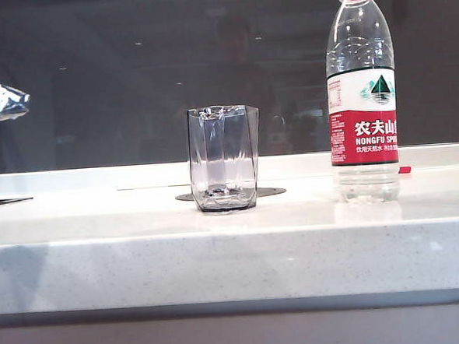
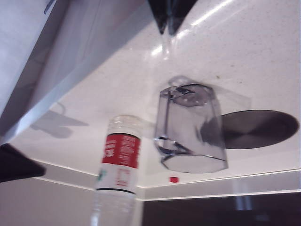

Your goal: Pick up the mineral water bottle on the table and pour water into the mug until it's half full.

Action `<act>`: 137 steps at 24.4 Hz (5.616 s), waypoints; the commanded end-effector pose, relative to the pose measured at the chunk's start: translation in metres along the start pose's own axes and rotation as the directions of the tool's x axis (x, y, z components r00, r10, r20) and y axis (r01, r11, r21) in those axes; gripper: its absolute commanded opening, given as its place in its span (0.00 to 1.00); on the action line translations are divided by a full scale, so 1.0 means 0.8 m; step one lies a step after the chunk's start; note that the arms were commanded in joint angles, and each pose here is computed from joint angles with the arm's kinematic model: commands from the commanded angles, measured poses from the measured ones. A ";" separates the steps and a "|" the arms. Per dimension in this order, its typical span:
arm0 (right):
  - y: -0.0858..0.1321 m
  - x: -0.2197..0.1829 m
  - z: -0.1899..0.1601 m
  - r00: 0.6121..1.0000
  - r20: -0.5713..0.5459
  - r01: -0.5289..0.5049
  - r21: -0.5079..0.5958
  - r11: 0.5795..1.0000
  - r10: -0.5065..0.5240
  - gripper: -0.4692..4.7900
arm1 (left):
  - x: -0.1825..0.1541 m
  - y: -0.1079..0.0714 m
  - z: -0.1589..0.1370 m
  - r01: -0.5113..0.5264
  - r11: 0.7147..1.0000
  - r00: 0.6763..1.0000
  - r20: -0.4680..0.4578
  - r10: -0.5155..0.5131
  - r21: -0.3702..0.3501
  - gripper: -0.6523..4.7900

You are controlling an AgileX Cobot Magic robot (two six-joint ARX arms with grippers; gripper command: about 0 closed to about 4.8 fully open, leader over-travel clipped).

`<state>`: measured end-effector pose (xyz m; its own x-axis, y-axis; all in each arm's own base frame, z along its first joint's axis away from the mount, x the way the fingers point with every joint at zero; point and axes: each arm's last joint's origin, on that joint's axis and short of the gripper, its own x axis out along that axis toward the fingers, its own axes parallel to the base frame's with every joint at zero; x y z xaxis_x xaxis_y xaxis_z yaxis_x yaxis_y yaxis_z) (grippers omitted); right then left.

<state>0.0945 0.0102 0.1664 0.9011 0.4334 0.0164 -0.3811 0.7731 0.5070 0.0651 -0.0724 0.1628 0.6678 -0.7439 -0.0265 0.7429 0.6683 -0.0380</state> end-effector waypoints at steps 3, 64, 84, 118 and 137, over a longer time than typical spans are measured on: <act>0.009 0.002 -0.007 0.991 -0.079 -0.108 0.018 0.994 0.109 0.08 | 0.000 -0.002 0.002 0.013 1.000 1.000 0.011 -0.013 0.001 0.11; 0.027 0.132 -0.025 0.995 0.021 0.099 -0.438 0.893 -0.100 1.00 | 0.000 0.003 0.002 -0.031 1.000 0.999 0.012 0.031 0.001 0.11; 0.026 0.195 -0.028 0.996 0.032 0.087 -0.432 0.897 -0.081 0.93 | 0.000 0.003 0.002 -0.028 1.000 1.000 0.012 0.028 0.001 0.11; 0.082 0.191 0.067 0.947 -0.014 0.053 -0.979 0.199 -0.321 0.44 | -0.001 0.013 0.003 -0.104 0.995 0.994 0.015 0.104 -0.001 0.11; 0.082 0.193 0.068 0.943 -0.001 -0.039 -0.993 -0.107 -0.332 0.44 | -0.002 0.023 0.003 -0.189 0.982 0.982 0.016 0.189 -0.004 0.11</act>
<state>0.2181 0.1017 0.2381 0.9626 0.1461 -0.2280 -0.2662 0.3567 -0.8955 0.0780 -0.0589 0.1621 0.7990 -0.6003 -0.0349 0.5991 0.7997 -0.0382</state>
